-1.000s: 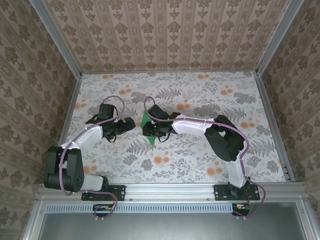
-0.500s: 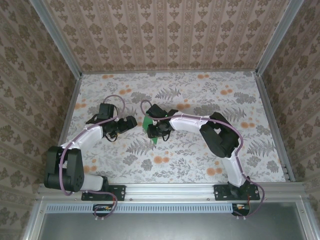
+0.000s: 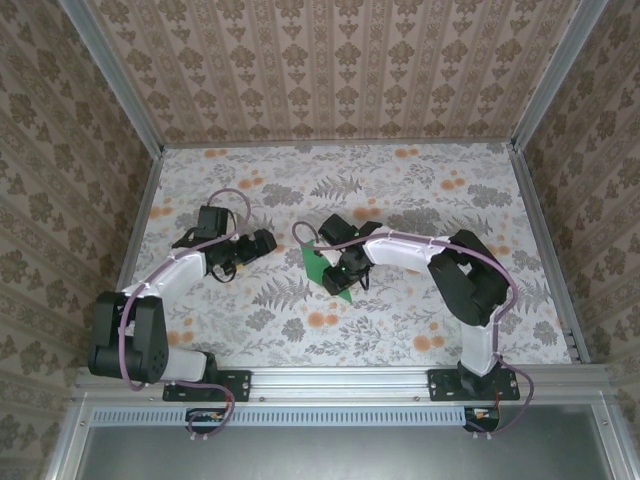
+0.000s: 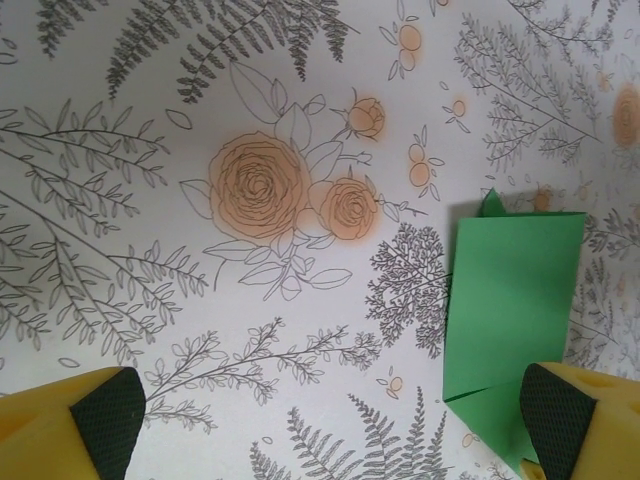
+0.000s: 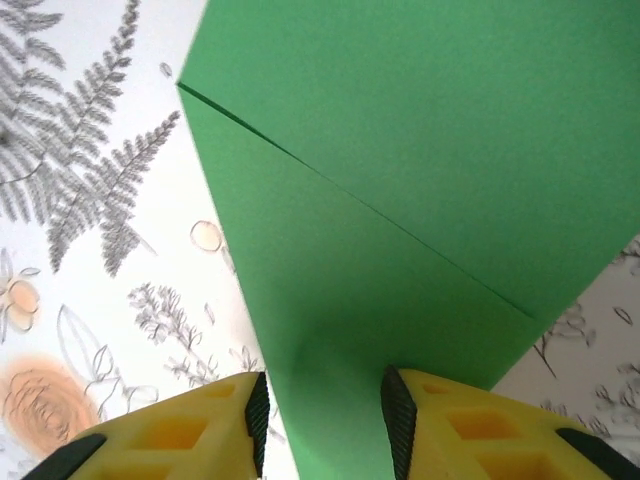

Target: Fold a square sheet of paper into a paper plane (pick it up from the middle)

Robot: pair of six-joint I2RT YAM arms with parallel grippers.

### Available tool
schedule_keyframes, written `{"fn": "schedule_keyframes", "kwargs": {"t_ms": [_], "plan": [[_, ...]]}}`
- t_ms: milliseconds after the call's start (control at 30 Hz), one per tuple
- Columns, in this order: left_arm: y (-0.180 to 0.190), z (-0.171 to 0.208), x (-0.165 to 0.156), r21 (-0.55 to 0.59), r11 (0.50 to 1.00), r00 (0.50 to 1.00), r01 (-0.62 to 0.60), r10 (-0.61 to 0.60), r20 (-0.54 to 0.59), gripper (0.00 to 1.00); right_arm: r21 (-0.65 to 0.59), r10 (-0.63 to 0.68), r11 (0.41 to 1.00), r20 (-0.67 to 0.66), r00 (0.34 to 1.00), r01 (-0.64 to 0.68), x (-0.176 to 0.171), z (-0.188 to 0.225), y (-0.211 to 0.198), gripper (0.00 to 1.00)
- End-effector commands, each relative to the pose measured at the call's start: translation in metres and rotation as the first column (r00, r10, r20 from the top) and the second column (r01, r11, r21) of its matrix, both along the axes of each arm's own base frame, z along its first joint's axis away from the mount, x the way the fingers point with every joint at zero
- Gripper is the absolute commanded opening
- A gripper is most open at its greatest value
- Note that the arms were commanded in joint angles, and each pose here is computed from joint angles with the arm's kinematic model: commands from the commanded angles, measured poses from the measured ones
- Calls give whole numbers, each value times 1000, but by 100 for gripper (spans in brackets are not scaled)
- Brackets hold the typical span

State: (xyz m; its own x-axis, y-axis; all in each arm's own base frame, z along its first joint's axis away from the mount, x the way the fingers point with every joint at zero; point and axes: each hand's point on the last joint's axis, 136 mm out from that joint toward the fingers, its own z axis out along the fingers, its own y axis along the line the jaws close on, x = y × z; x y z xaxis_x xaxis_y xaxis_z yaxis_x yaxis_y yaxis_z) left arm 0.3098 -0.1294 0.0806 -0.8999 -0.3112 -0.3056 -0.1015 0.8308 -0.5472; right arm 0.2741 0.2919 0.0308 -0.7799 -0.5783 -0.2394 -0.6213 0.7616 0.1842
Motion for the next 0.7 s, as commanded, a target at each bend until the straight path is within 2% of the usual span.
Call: {"fn": "schedule_keyframes", "kwargs": {"t_ms": [0, 100, 167, 233, 400, 667], "plan": [[-9, -4, -5, -40, 999, 1000, 7, -8, -18, 99, 68, -116, 992, 82, 990, 110, 11, 43, -1, 42], [-17, -5, -8, -47, 999, 999, 22, -23, -22, 99, 172, -326, 937, 105, 940, 305, 24, 63, 0, 44], [-24, -5, -10, -58, 998, 999, 33, -34, -25, 99, 243, -479, 860, 74, 875, 450, 28, 66, -3, 45], [-30, -7, -12, -69, 997, 999, 38, -40, -31, 99, 293, -562, 792, 5, 827, 536, 25, 62, 2, 45], [-46, -9, -15, -109, 993, 998, 45, -49, -36, 98, 296, -623, 739, -43, 781, 605, 24, 47, 13, 43], [-70, -11, -20, -178, 982, 996, 63, -74, -54, 96, 219, -654, 728, -62, 754, 650, 30, 20, 14, 42]]}}
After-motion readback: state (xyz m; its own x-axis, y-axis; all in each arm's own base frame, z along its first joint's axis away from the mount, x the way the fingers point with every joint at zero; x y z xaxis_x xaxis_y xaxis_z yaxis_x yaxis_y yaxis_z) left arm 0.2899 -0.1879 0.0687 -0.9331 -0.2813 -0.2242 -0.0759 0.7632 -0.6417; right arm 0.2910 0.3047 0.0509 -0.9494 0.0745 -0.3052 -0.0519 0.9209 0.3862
